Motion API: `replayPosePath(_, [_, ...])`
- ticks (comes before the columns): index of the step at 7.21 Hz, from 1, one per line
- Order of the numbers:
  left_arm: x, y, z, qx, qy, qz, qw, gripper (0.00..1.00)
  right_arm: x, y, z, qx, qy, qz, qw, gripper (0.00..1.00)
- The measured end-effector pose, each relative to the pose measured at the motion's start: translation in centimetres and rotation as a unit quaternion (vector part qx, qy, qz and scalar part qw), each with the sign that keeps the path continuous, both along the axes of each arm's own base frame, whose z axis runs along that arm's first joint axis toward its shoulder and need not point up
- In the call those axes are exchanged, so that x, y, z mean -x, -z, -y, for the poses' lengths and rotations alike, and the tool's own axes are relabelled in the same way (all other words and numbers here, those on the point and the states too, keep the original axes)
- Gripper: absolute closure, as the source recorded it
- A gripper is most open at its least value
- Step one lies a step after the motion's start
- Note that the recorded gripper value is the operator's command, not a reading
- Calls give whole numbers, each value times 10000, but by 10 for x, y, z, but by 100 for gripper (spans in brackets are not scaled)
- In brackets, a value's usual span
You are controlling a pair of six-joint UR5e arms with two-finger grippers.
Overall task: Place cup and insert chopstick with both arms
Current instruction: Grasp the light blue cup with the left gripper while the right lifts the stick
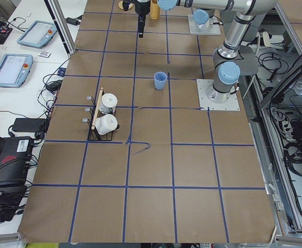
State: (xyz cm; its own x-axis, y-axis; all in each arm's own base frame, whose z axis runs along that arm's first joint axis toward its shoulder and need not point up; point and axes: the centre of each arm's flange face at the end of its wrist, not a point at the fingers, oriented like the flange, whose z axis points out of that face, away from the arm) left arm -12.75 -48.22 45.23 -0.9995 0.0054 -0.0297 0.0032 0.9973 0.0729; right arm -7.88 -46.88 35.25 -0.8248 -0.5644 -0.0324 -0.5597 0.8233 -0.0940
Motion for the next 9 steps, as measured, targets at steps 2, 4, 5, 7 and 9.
replayPosePath(2, [-26, 100, -17, -559, -183, -14, 9983, 0, 1, -4, 3, 26, 161, 4, 9999, 85])
replayPosePath(4, [-30, 180, -45, -688, 129, -64, 9975, 30, 2, -12, 5, 64, 303, 3, 9995, 89])
replayPosePath(5, [-31, 200, -55, -776, 269, -96, 9966, 82, 2, -22, 7, 46, 423, 34, 9991, 90])
replayPosePath(7, [-32, 213, -59, -855, 356, -137, 9956, 100, 3, -57, 15, 1, 611, 224, 9979, 92])
replayPosePath(9, [-32, 209, -53, -771, 323, -124, 9964, 100, 3, -100, 21, 47, 686, 292, 9972, 94])
